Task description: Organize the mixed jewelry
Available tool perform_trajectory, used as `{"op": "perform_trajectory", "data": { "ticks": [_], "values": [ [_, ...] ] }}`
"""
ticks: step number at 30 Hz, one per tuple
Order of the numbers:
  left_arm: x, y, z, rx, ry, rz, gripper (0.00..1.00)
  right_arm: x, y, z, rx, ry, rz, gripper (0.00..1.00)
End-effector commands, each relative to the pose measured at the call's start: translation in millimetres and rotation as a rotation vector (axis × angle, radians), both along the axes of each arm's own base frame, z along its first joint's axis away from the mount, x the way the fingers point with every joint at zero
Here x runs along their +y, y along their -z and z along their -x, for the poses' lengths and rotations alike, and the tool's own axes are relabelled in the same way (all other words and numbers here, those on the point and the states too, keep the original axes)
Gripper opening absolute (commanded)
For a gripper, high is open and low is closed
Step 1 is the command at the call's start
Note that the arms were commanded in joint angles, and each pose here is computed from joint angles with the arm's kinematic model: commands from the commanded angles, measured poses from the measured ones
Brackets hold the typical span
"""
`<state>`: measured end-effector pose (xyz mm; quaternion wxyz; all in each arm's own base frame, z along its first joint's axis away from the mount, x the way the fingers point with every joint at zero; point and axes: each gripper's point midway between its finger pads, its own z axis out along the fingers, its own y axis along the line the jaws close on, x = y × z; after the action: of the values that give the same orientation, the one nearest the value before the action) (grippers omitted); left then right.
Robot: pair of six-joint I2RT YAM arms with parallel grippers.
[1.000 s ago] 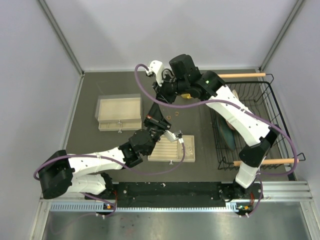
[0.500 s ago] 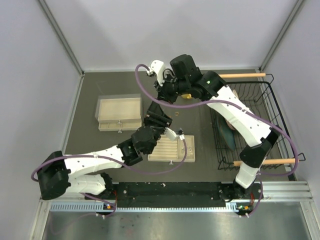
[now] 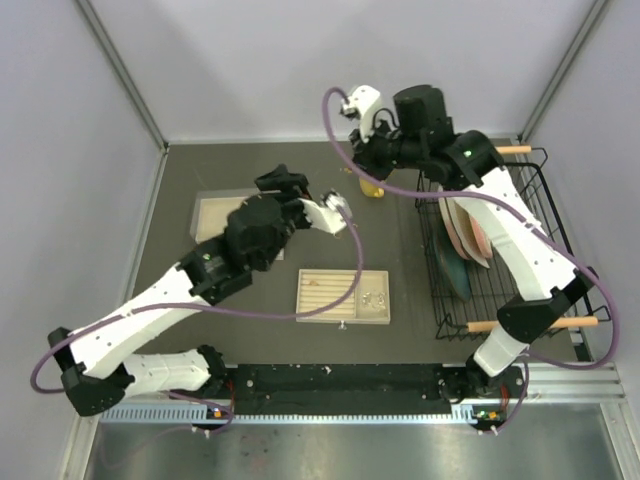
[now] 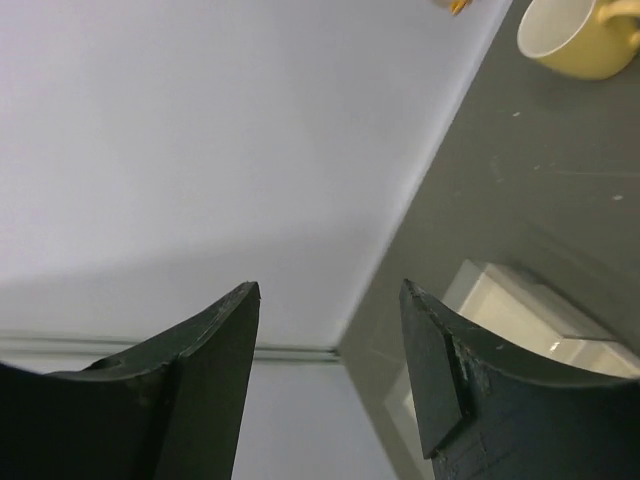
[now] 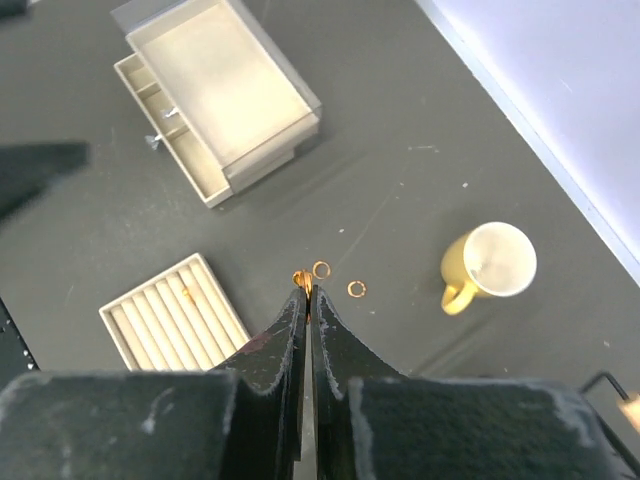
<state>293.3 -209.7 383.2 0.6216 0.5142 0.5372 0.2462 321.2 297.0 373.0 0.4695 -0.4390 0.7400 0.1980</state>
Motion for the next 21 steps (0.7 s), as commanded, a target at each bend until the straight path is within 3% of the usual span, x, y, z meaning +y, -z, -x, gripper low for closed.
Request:
{"op": "perform_trajectory", "data": {
  "ticks": [1,6,12,17,21],
  "values": [
    [4.7,20.1,22.8,0.344,0.094,0.266,0.64,-19.5,-49.6,9.6,-0.019,-0.012,-0.162,0.0],
    [10.9,14.1,20.8,0.585,0.164,0.535,0.64,-7.3,-62.9,32.4,0.046,-0.143,-0.26,0.0],
    [-11.3,-5.2,28.4,0.834,0.415,0.847,0.62,13.1,-83.1,56.5,0.086,-0.326,-0.353,0.0],
    [-27.1,-20.9,45.3,0.913,0.652,0.943,0.62,23.0,-98.2,65.4,0.051,-0.419,-0.432,0.0],
    [-32.0,-31.8,54.0,0.993,0.75,1.046,0.63,29.9,-94.6,67.7,0.106,-0.438,-0.473,0.0]
  ]
}}
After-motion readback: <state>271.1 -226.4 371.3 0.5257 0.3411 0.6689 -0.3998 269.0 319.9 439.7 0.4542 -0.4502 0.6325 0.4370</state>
